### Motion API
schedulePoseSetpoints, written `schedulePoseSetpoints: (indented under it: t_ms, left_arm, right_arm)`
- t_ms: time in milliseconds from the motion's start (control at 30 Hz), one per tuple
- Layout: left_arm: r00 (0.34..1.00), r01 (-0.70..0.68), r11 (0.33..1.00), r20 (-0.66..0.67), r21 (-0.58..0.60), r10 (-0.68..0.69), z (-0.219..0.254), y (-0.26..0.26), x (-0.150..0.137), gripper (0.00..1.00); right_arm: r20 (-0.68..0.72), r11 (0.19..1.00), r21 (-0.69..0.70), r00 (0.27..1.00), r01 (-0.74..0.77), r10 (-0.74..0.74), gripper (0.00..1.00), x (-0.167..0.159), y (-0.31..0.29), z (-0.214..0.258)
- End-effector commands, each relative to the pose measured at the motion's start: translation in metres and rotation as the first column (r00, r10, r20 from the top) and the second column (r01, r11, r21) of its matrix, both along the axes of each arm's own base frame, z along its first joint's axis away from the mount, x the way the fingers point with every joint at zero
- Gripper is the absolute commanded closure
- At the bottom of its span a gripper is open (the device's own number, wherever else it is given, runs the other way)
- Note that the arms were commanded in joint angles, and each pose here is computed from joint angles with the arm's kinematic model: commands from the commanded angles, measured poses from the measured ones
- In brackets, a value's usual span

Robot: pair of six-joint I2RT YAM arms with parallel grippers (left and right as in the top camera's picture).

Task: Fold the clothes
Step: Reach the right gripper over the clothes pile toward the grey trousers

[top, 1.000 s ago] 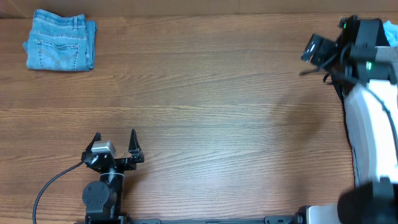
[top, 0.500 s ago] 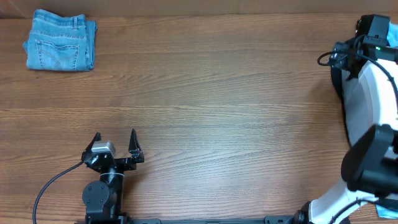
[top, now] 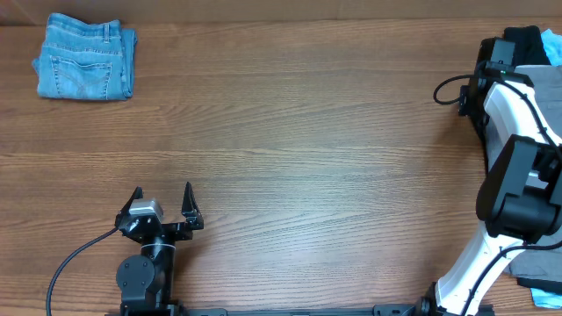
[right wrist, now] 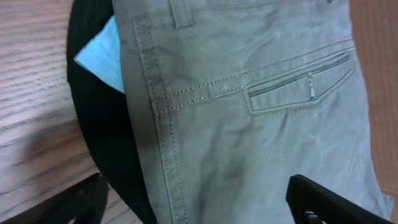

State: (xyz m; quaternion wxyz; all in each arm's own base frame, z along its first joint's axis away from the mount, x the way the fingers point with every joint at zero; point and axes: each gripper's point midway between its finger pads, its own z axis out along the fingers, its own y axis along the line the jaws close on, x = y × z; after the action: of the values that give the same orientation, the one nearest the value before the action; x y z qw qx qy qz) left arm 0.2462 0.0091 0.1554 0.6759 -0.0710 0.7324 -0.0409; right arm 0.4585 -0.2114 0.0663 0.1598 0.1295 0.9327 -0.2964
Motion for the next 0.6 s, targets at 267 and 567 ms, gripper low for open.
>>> schedulePoseSetpoints:
  t_ms: [267,567]
  left_arm:
    - [1.0,-0.003,1.0,0.004,0.005,0.003,0.0,0.0,0.0,0.0]
    - [1.0,-0.003,1.0,0.004,0.005,0.003,0.0,0.0,0.0,0.0]
  right_arm:
    - [-0.065,0.999,-0.047,0.998,-0.007,0.004,0.07,0.005,-0.008,-0.029]
    - [-0.058,0.994,-0.104,0.998,0.017,-0.023,0.14,0.007,-0.018,-0.029]
